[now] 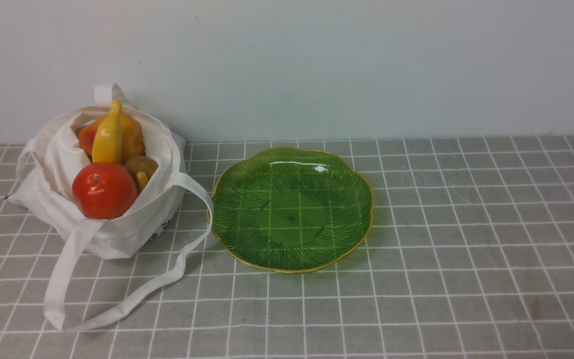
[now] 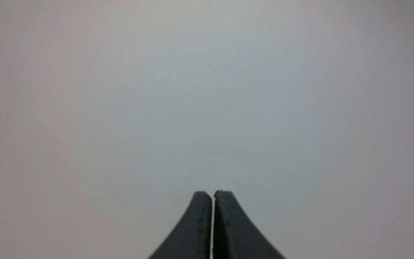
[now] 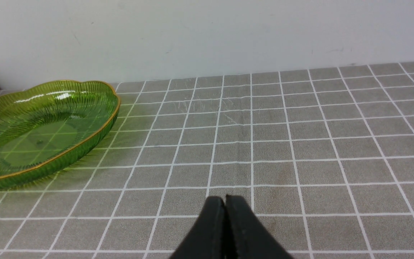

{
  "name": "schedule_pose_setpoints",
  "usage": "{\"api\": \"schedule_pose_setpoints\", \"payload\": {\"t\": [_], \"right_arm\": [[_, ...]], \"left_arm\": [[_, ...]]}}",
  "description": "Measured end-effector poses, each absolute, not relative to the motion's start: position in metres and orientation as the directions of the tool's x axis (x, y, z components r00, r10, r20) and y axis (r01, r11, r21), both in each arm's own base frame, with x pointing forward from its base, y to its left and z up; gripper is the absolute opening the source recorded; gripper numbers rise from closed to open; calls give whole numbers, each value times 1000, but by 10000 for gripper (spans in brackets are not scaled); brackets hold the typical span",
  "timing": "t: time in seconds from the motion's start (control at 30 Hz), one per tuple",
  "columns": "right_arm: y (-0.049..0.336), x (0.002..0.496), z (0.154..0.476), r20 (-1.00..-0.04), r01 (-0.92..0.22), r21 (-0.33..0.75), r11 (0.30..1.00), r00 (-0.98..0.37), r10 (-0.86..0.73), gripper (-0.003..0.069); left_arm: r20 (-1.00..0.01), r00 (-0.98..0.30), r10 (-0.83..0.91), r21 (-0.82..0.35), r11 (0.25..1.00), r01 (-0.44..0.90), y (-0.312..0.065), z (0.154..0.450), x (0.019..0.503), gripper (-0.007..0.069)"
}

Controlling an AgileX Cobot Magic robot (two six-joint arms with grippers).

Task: Take the fruit out of the bag on the grey coffee tablecloth and place them on the plate.
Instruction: 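Reach into the white bag and grasp the banana with the left gripper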

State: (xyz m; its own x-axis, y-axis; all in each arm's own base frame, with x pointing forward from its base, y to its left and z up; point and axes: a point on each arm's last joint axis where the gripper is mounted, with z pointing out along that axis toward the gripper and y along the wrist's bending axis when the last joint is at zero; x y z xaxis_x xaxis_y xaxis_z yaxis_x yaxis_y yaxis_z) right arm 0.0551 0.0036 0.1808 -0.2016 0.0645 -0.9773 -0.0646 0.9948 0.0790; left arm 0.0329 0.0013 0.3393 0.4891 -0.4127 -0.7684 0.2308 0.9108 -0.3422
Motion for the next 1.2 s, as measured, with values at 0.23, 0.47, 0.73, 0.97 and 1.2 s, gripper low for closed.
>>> {"api": "schedule_pose_setpoints", "payload": {"t": [0.23,0.47,0.73,0.97,1.2], "right_arm": [[4,55,181,-977,-64,79,995,-202,64,-12],[4,55,181,-977,-64,79,995,-202,64,-12],[4,55,181,-977,-64,79,995,-202,64,-12],[4,55,181,-977,-64,79,995,-202,64,-12],[4,55,181,-977,-64,79,995,-202,64,-12]], "left_arm": [[-925,-308,-223,-227,974,-23,-5,375,94,-7],[-707,-706,-51,-72,997,0,-9,358,157,-7],[-690,-723,38,-22,997,75,-15,353,226,-7],[-670,-741,37,-24,997,71,-18,343,293,14],[-653,-756,51,-9,997,76,-20,333,349,181]]}}
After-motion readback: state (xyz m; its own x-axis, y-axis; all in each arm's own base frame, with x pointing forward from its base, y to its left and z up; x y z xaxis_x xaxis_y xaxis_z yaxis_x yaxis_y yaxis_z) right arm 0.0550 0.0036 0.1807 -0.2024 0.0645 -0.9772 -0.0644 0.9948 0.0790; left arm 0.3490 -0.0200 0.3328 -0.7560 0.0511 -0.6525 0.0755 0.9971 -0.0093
